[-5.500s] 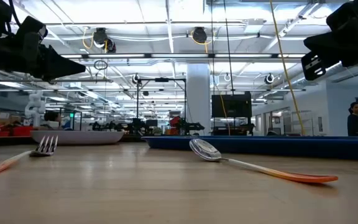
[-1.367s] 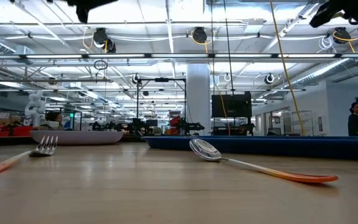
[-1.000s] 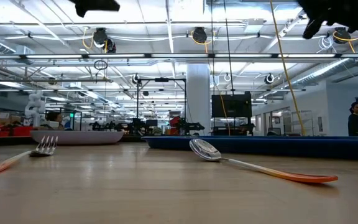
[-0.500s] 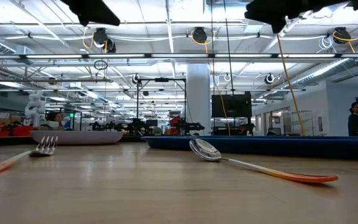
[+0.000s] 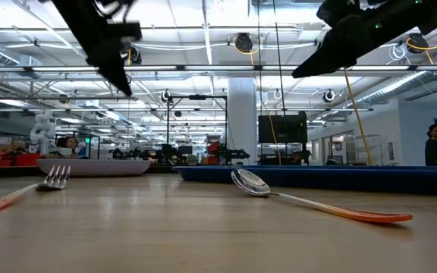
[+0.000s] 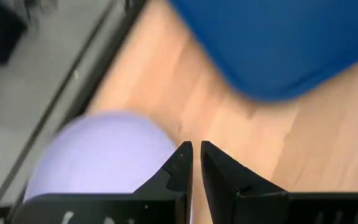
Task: Pick and place plate/cup/fork/spoon on tray
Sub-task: Put the blue plate on the blue serving tray
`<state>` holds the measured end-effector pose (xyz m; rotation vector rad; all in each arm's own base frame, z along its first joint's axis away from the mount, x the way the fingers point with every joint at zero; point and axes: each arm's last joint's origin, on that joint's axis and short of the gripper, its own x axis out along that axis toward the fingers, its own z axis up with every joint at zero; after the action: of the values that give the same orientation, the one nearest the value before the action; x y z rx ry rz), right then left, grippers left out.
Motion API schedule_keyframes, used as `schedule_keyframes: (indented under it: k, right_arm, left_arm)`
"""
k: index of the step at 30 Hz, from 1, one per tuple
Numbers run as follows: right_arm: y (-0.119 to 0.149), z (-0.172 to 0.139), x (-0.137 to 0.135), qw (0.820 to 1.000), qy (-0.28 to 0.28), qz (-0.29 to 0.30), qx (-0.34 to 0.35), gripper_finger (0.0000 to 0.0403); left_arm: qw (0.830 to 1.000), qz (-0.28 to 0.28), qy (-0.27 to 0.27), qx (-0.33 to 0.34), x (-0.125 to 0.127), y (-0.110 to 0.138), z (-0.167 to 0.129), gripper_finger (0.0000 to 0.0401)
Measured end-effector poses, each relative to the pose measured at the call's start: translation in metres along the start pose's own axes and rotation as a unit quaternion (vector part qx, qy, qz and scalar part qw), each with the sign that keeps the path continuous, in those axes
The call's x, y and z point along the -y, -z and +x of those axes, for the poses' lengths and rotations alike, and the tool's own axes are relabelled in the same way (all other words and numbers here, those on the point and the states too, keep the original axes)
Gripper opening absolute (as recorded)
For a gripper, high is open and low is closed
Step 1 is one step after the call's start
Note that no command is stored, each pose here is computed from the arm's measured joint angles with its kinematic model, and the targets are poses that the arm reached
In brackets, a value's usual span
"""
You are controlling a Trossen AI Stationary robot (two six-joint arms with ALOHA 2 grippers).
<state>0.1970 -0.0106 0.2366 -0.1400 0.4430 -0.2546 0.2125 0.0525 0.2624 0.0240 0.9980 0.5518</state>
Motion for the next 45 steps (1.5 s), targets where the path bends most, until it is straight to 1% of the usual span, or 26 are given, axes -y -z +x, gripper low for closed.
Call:
schedule_keyframes:
  k: [1, 4, 7, 9, 12, 15, 18, 21, 25, 28, 31, 34, 36, 40, 43, 45]
  right_arm:
    - [0.000, -0.001, 0.000, 1.000, -0.001, 0.001, 0.001, 0.0121]
    - [-0.001, -0.003, 0.001, 1.000, -0.001, 0.006, 0.007, 0.0121]
    - [-0.002, -0.005, 0.001, 1.000, -0.001, 0.012, 0.010, 0.0121]
    - [-0.002, -0.006, 0.001, 1.000, -0.002, 0.013, 0.010, 0.0121]
    - [-0.002, -0.006, 0.001, 1.000, -0.004, 0.013, 0.008, 0.0121]
    - [-0.002, -0.005, -0.001, 0.999, -0.028, 0.013, 0.010, 0.0121]
    - [-0.002, -0.005, -0.002, 0.999, -0.043, 0.013, 0.011, 0.0121]
    - [-0.002, -0.005, -0.002, 0.999, -0.043, 0.013, 0.010, 0.0121]
    - [-0.002, -0.005, -0.002, 0.999, -0.042, 0.013, 0.009, 0.0121]
    - [-0.002, -0.005, -0.002, 0.999, -0.043, 0.012, 0.009, 0.0121]
    - [-0.002, -0.005, -0.002, 0.999, -0.042, 0.012, 0.009, 0.0121]
    - [-0.002, -0.005, -0.002, 0.999, -0.042, 0.012, 0.009, 0.0121]
    - [-0.001, -0.005, -0.002, 0.999, -0.042, 0.012, 0.009, 0.0121]
    - [-0.001, -0.005, -0.002, 0.999, -0.042, 0.012, 0.005, 0.0121]
    - [0.000, -0.005, -0.002, 0.999, -0.042, 0.011, 0.002, 0.0121]
    - [0.000, -0.005, -0.002, 0.999, -0.042, 0.010, -0.001, 0.0121]
  left_arm:
    - [1.000, 0.003, -0.003, -0.021, 0.000, 0.001, 0.008, 0.0037]
    - [0.999, -0.001, -0.013, -0.052, -0.001, 0.000, 0.024, 0.0037]
    - [0.996, -0.025, -0.028, -0.080, -0.009, 0.000, 0.037, 0.0037]
    - [0.992, -0.042, -0.037, -0.117, -0.016, 0.003, 0.044, 0.0037]
    - [0.982, -0.065, -0.030, -0.174, -0.023, 0.006, 0.055, 0.0037]
    - [0.972, -0.064, -0.035, -0.221, -0.026, 0.012, 0.068, 0.0039]
    - [0.966, -0.060, -0.027, -0.249, -0.024, 0.015, 0.081, 0.0060]
    - [0.961, -0.055, -0.024, -0.270, -0.020, 0.017, 0.092, 0.0101]
    - [0.957, -0.056, -0.027, -0.285, -0.018, 0.019, 0.100, 0.0166]
    - [0.957, -0.066, -0.026, -0.281, -0.018, 0.019, 0.100, 0.0211]
    - [0.959, -0.070, -0.011, -0.274, -0.017, 0.017, 0.101, 0.0246]
    - [0.962, -0.073, 0.003, -0.262, -0.015, 0.015, 0.106, 0.0270]
    - [0.962, -0.073, 0.015, -0.263, -0.013, 0.015, 0.110, 0.0281]
    - [0.959, -0.074, 0.002, -0.275, -0.011, 0.017, 0.122, 0.0288]
    - [0.957, -0.063, -0.007, -0.283, -0.010, 0.019, 0.131, 0.0278]
    - [0.955, -0.057, -0.015, -0.292, -0.009, 0.022, 0.137, 0.0262]
